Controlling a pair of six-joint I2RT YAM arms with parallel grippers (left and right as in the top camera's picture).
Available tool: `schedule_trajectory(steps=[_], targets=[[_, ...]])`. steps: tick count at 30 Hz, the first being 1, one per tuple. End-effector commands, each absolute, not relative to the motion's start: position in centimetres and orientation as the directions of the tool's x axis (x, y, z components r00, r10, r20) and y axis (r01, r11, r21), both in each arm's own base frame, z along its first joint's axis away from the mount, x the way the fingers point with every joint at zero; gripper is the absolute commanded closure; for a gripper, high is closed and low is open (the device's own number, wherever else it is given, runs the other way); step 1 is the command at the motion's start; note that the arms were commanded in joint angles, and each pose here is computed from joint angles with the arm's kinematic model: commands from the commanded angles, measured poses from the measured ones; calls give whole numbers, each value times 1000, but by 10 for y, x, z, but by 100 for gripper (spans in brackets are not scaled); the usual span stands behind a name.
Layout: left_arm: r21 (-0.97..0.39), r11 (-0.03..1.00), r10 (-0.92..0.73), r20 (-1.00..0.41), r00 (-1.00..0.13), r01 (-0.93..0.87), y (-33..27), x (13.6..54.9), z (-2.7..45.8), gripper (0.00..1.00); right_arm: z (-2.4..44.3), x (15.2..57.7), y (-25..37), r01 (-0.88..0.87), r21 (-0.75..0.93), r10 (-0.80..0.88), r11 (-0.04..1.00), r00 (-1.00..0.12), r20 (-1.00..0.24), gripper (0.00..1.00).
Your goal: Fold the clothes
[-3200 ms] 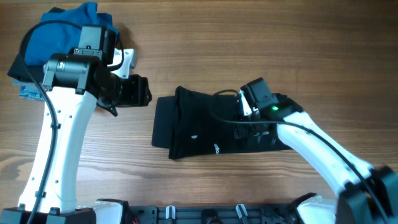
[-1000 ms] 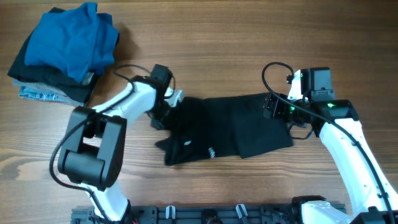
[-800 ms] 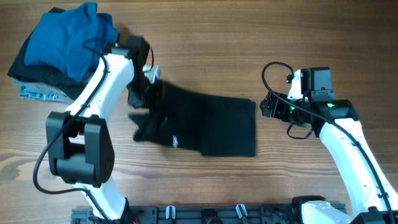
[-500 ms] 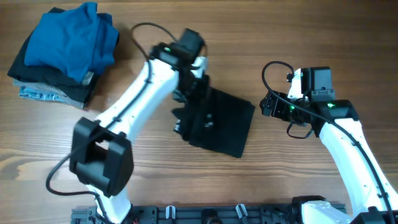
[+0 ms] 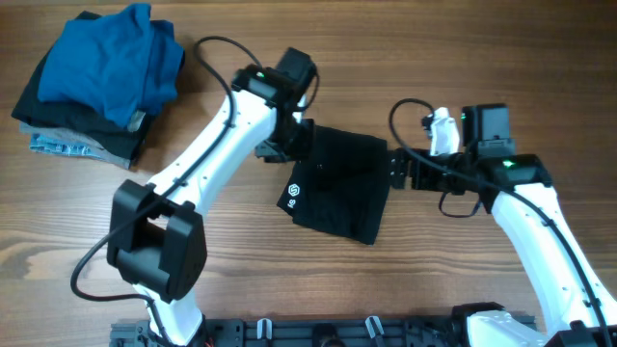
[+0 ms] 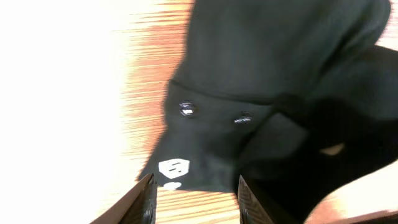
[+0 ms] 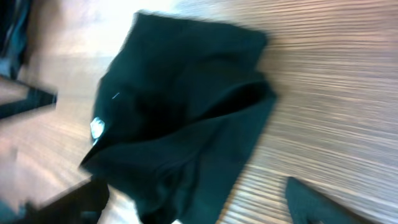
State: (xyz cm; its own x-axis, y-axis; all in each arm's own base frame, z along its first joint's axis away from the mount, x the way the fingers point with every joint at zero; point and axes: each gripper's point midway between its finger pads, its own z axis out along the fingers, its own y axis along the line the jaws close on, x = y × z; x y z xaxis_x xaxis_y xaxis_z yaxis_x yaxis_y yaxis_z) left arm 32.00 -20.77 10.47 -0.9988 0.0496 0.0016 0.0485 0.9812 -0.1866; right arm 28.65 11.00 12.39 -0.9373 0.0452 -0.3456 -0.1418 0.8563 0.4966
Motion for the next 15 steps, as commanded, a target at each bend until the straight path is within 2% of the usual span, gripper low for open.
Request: schedule_trajectory(steps=[1,4,6,7,8,9,10,11,12,13,14,15], targets=[[-235,961,142,-19,-990,142,-200,325,112,41,117,272,144,-179,556,-18,811,-959,-282,0],[-235,962,146,10,-989,140,-197,316,93,37,85,269,158,-8,546,82,838,-987,-139,0],[-287,948,152,33,-988,136,-204,308,75,37,69,286,164,91,529,177,844,-978,-114,9],[-321,937,160,39,-986,139,-209,304,67,37,67,291,166,87,534,180,841,-976,-124,24],[-331,934,160,44,-986,136,-210,302,63,37,66,291,165,84,532,177,843,-976,-125,45],[-340,931,161,49,-986,136,-210,299,57,38,65,286,160,90,513,170,854,-979,-113,74],[-348,928,162,58,-985,133,-211,295,51,38,63,278,142,134,446,192,885,-978,-87,90],[-360,924,164,69,-984,129,-212,291,46,39,64,265,112,208,330,240,921,-969,-61,94],[-361,924,164,81,-983,124,-210,286,41,40,69,252,84,267,234,286,935,-957,-47,86],[-360,925,164,85,-983,123,-210,285,40,40,72,247,76,285,217,300,934,-953,-41,60],[-357,926,164,92,-982,121,-209,283,39,41,75,244,71,284,220,299,933,-953,-41,49],[-357,926,164,92,-982,121,-209,283,39,41,80,245,70,269,237,288,934,-956,-53,44]])
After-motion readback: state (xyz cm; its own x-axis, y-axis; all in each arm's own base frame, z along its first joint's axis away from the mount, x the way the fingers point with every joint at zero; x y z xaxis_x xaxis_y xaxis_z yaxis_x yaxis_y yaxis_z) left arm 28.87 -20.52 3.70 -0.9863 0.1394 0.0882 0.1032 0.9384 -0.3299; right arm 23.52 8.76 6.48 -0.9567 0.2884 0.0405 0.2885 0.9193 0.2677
